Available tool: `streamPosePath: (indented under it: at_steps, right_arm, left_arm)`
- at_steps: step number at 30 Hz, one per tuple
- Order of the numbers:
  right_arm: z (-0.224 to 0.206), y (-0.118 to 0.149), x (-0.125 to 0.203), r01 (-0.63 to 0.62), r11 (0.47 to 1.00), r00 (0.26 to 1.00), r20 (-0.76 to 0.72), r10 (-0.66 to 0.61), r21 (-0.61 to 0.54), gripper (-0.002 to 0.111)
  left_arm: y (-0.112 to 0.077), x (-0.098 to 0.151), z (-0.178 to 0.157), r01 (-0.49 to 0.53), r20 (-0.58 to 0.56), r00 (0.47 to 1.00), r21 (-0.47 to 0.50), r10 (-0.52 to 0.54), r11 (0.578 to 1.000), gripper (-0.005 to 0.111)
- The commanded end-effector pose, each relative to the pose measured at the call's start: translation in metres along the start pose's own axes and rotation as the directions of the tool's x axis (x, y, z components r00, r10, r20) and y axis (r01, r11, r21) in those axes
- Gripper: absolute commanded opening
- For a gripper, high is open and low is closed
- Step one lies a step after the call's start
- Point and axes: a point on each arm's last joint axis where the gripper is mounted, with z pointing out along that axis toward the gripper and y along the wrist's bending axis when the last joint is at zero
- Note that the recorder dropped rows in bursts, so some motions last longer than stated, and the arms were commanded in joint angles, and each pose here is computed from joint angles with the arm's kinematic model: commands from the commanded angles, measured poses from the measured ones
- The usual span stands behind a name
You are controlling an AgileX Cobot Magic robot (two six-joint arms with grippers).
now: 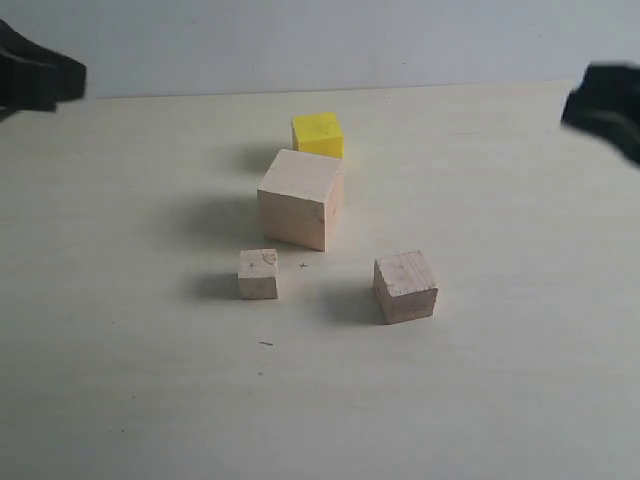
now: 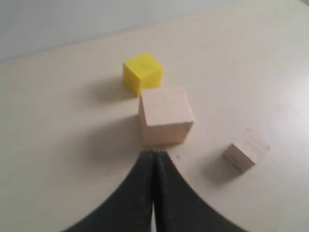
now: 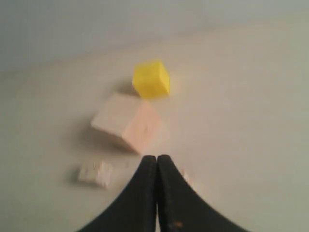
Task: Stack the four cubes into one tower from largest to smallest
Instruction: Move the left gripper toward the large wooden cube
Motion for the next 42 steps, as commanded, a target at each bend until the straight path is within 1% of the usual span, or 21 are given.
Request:
streamPosePath:
  at_steps: [1, 3, 6, 9, 11, 14, 17, 20, 24, 25, 27, 30, 32, 38, 42]
  right_arm:
    - [0.021, -0.001, 0.025, -0.084, 0.995, 0.95, -0.298, 0.096, 0.051, 0.0]
    - [0.026, -0.003, 0.029, -0.083, 0.994, 0.933, -0.344, 0.102, 0.07, 0.0]
    - [0.031, -0.004, 0.03, -0.081, 0.993, 0.929, -0.356, 0.105, 0.08, 0.0]
    - [0.034, -0.004, 0.026, -0.09, 0.993, 0.946, -0.305, 0.107, 0.07, 0.0]
    - [0.035, -0.002, 0.023, -0.121, 0.991, 0.952, -0.276, 0.133, 0.058, 0.0]
    - [0.035, 0.0, 0.022, -0.177, 0.983, 0.947, -0.265, 0.182, 0.045, 0.0]
    - [0.035, 0.0, 0.021, -0.179, 0.983, 0.949, -0.255, 0.184, 0.042, 0.0]
    - [0.035, 0.0, 0.021, -0.179, 0.983, 0.949, -0.255, 0.184, 0.042, 0.0]
    - [0.035, 0.0, 0.022, -0.179, 0.983, 0.948, -0.261, 0.184, 0.043, 0.0]
    - [0.035, 0.0, 0.021, -0.177, 0.983, 0.949, -0.257, 0.182, 0.043, 0.0]
    - [0.036, 0.0, 0.019, -0.177, 0.984, 0.955, -0.237, 0.181, 0.039, 0.0]
    - [0.036, 0.0, 0.018, -0.177, 0.983, 0.958, -0.222, 0.181, 0.036, 0.0]
    - [0.036, 0.0, 0.018, -0.173, 0.984, 0.959, -0.224, 0.176, 0.035, 0.0]
    - [0.036, 0.0, 0.019, -0.145, 0.989, 0.961, -0.233, 0.148, 0.03, 0.0]
    - [0.035, 0.0, 0.024, -0.143, 0.989, 0.946, -0.288, 0.148, 0.04, 0.0]
  left_arm:
    - [-0.007, 0.002, 0.019, 0.065, -0.06, 0.996, 0.061, -0.061, 0.996, 0.001]
    - [-0.006, 0.002, 0.024, 0.08, -0.071, 0.995, 0.063, -0.075, 0.995, 0.001]
    - [-0.005, 0.002, 0.027, 0.078, -0.067, 0.995, 0.056, -0.074, 0.995, 0.001]
    - [-0.004, 0.001, 0.03, 0.079, -0.052, 0.996, 0.048, -0.077, 0.996, 0.001]
    - [-0.003, 0.0, 0.032, 0.08, -0.047, 0.996, 0.045, -0.078, 0.996, 0.001]
    - [-0.003, 0.001, 0.037, 0.106, -0.062, 0.993, 0.052, -0.103, 0.993, 0.001]
    - [-0.001, 0.004, 0.048, 0.114, -0.089, 0.99, 0.044, -0.109, 0.993, 0.005]
    - [0.002, 0.008, 0.062, 0.122, -0.117, 0.986, 0.031, -0.118, 0.992, 0.019]
    - [0.007, 0.014, 0.087, 0.143, -0.154, 0.978, 0.009, -0.14, 0.99, 0.049]
    - [0.008, 0.015, 0.092, 0.149, -0.149, 0.978, 0.001, -0.147, 0.989, 0.055]
    - [0.012, 0.015, 0.105, 0.176, -0.126, 0.976, -0.018, -0.177, 0.984, 0.061]
    - [0.016, 0.01, 0.126, 0.225, -0.103, 0.968, -0.034, -0.228, 0.974, 0.059]
    - [0.017, 0.002, 0.137, 0.236, -0.1, 0.966, -0.031, -0.238, 0.971, 0.059]
    - [0.02, -0.026, 0.18, 0.242, -0.101, 0.965, -0.011, -0.242, 0.97, 0.059]
    - [0.023, -0.036, 0.213, 0.252, -0.136, 0.959, 0.004, -0.249, 0.968, 0.059]
